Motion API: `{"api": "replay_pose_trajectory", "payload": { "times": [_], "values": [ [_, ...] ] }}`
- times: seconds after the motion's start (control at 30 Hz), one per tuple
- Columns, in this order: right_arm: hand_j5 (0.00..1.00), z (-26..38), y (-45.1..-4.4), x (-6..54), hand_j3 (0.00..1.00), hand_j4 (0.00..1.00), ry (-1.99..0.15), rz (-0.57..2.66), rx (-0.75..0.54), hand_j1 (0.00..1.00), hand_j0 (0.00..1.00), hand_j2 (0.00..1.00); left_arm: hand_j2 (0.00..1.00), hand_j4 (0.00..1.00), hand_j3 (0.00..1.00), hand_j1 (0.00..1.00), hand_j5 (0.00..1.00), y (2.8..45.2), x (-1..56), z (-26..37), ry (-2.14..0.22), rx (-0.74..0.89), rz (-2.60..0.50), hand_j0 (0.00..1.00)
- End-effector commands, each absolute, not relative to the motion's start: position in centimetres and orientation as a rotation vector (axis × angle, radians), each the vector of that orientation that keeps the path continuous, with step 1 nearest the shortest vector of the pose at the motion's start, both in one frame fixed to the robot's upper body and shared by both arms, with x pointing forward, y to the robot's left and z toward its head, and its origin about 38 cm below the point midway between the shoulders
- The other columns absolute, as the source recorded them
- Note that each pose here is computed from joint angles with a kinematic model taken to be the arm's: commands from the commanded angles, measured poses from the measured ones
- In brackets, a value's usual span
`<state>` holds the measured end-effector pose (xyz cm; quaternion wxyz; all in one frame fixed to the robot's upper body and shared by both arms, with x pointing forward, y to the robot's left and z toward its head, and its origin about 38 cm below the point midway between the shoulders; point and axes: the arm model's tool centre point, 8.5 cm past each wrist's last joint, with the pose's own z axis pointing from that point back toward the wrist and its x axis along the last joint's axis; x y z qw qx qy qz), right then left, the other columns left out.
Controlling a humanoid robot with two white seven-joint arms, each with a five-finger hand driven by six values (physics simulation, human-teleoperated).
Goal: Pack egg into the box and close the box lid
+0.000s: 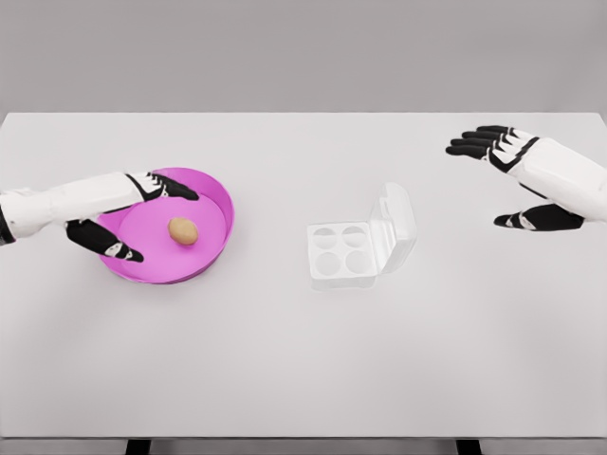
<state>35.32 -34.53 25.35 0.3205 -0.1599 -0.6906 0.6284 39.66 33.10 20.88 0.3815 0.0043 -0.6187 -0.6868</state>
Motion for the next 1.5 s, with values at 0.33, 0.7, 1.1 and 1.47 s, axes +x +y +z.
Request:
{"api": "replay_pose_trajectory", "payload": {
  "times": [0.33,0.7,1.1,1.47],
  "values": [
    [1.0,24.3,-36.7,33.8,1.0,1.0,-1.793,1.564,-0.423,1.0,1.0,1.0,0.94,0.94,0.94,0.94,0.94,31.8,41.6,18.6,-1.563,0.016,-1.723,0.94],
    [1.0,23.8,-36.9,33.4,1.0,1.0,-1.819,1.507,-0.405,1.0,1.0,1.0,0.88,0.88,0.88,0.88,0.88,30.8,42.7,16.7,-1.537,0.008,-1.712,0.88],
    [1.0,25.6,-37.6,33.7,1.0,1.0,-1.86,1.489,-0.437,1.0,1.0,1.0,0.8,0.8,0.8,0.8,0.8,31.0,43.5,14.8,-1.472,0.038,-1.719,0.8],
    [1.0,27.8,-37.9,34.1,1.0,1.0,-1.89,1.516,-0.447,1.0,1.0,1.0,0.8,0.8,0.8,0.8,0.8,30.7,44.0,13.6,-1.433,0.063,-1.734,0.8]
  ]
}}
